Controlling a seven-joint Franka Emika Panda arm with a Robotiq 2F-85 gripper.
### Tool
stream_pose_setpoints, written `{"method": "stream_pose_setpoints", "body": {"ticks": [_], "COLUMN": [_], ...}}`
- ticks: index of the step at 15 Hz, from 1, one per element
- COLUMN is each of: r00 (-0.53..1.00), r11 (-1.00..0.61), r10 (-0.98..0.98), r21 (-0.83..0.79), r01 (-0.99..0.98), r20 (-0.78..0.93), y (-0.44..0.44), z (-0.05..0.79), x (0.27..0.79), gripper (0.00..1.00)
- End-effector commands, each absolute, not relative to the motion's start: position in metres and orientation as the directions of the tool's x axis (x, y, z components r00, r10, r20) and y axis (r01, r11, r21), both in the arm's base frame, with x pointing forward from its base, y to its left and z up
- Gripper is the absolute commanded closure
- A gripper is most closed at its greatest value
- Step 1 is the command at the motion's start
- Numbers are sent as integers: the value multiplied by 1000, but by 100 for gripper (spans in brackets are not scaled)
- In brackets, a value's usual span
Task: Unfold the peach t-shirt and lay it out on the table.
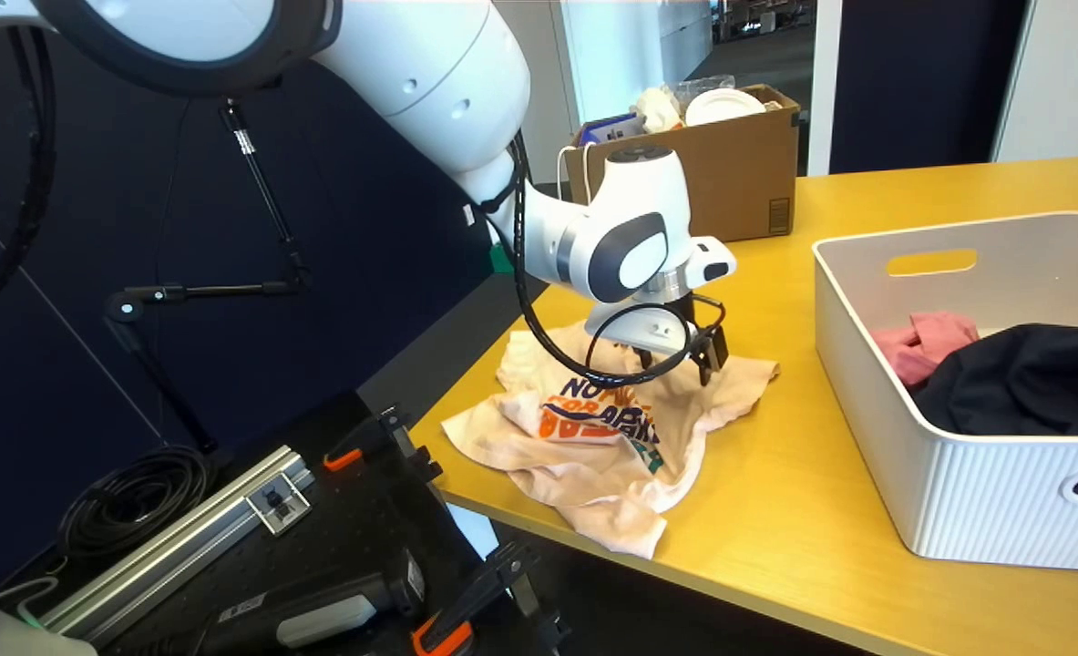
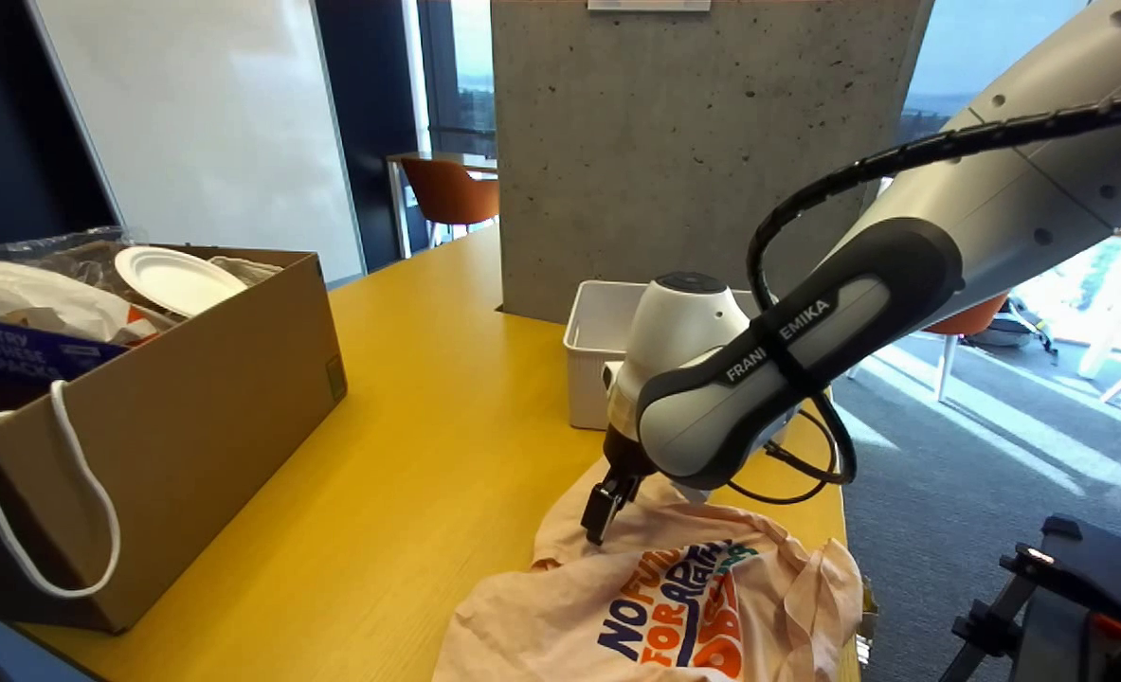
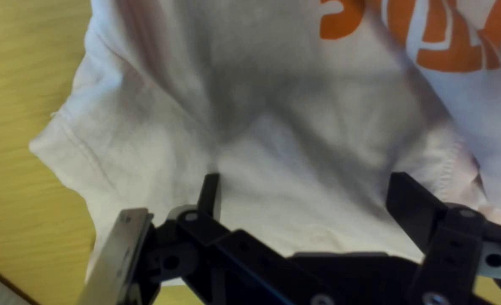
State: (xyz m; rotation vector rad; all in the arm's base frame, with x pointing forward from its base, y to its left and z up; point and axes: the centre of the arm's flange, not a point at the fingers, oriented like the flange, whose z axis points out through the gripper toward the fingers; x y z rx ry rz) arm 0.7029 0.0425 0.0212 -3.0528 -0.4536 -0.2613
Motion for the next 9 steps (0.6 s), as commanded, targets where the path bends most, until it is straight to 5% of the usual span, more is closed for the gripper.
{"method": "stream_pose_setpoints", "body": {"ticks": [1, 9], "r00": [947, 965], "r11": [-955, -968], "r10": [282, 235], "r21": [-48, -61], "r01": [293, 243], "r20": [157, 115], "y": [39, 13], "z": [6, 1], "x": [715, 730], "gripper": [0, 0]}}
